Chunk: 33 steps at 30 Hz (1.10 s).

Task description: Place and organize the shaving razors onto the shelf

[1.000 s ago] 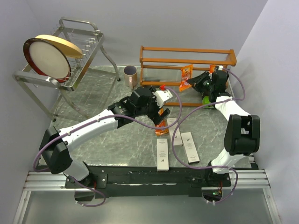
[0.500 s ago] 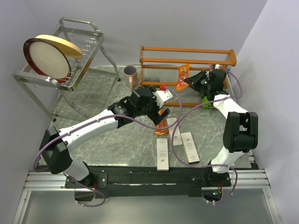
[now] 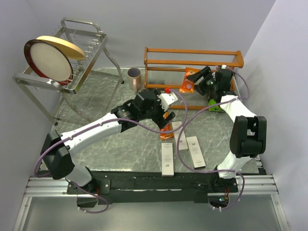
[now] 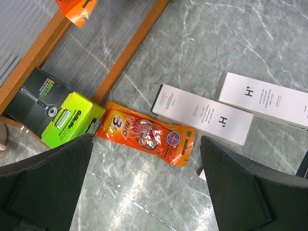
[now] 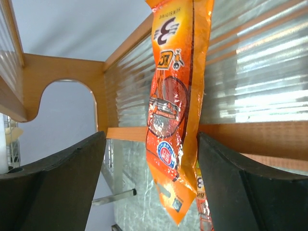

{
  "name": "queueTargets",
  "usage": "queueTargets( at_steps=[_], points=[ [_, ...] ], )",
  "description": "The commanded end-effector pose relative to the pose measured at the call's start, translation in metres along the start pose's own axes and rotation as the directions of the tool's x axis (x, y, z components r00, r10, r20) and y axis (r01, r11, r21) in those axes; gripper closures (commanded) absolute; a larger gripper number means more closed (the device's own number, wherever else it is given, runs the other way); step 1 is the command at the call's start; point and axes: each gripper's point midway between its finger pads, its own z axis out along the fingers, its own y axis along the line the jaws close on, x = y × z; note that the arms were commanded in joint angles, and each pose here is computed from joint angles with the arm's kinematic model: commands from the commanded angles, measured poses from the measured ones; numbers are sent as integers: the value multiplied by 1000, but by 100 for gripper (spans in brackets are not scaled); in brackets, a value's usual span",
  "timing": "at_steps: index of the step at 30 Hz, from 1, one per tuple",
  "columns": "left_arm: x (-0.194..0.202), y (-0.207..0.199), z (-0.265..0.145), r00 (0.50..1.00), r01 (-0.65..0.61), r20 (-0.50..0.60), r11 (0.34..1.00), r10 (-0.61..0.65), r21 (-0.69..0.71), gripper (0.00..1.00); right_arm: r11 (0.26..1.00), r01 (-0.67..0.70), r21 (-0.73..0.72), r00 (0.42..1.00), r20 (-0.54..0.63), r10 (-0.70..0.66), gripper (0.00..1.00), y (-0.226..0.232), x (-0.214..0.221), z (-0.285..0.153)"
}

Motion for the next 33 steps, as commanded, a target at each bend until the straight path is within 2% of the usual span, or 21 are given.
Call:
queueTargets(
  at_steps=[1,10,17,19,20,21,22,23,24,25,27,28,29,30,33],
  points=[
    [-29,1,-9,996,-6,91,1000,7,-11,0,982,185,37,979,85,-187,15,16,-23,-17],
    [-26,3,-12,995,0,96,1000,3,-25,0,969,245,19,961,127,-245,15,34,-28,-40],
    [-35,46,-4,992,28,123,975,-1,-219,0,960,276,44,950,140,-279,19,42,-21,-69],
    [-32,61,10,994,33,111,970,-6,-240,23,958,282,56,950,125,-287,20,37,-13,-77],
    [-45,69,12,991,42,136,968,-8,-249,39,953,298,50,944,136,-302,24,44,-12,-87],
    [-47,74,17,991,41,137,968,-6,-249,82,952,299,60,945,117,-305,26,39,-6,-92],
    [-37,82,31,994,42,110,965,-14,-260,95,946,320,59,939,113,-325,29,40,-3,-97],
    [-52,88,34,991,44,134,962,-8,-269,99,939,340,47,931,126,-343,38,47,-2,-108],
    [-42,89,49,995,30,97,966,-5,-256,99,938,341,65,933,104,-346,45,40,5,-112],
    [-42,93,55,995,30,96,965,-6,-260,99,933,353,68,928,101,-359,71,38,8,-117],
    [-44,96,73,995,26,100,968,0,-251,99,931,353,91,929,82,-360,97,31,19,-130],
    [-42,95,80,995,25,97,969,-1,-245,99,927,363,100,926,70,-370,100,27,23,-133],
    [-52,98,84,993,31,117,968,-2,-249,99,921,374,104,921,76,-383,100,26,25,-140],
    [-42,98,99,995,38,94,969,-15,-244,99,919,373,126,922,55,-382,100,16,32,-143],
    [-44,99,120,994,45,103,972,-21,-230,99,908,380,177,917,60,-395,100,4,35,-154]
  ],
)
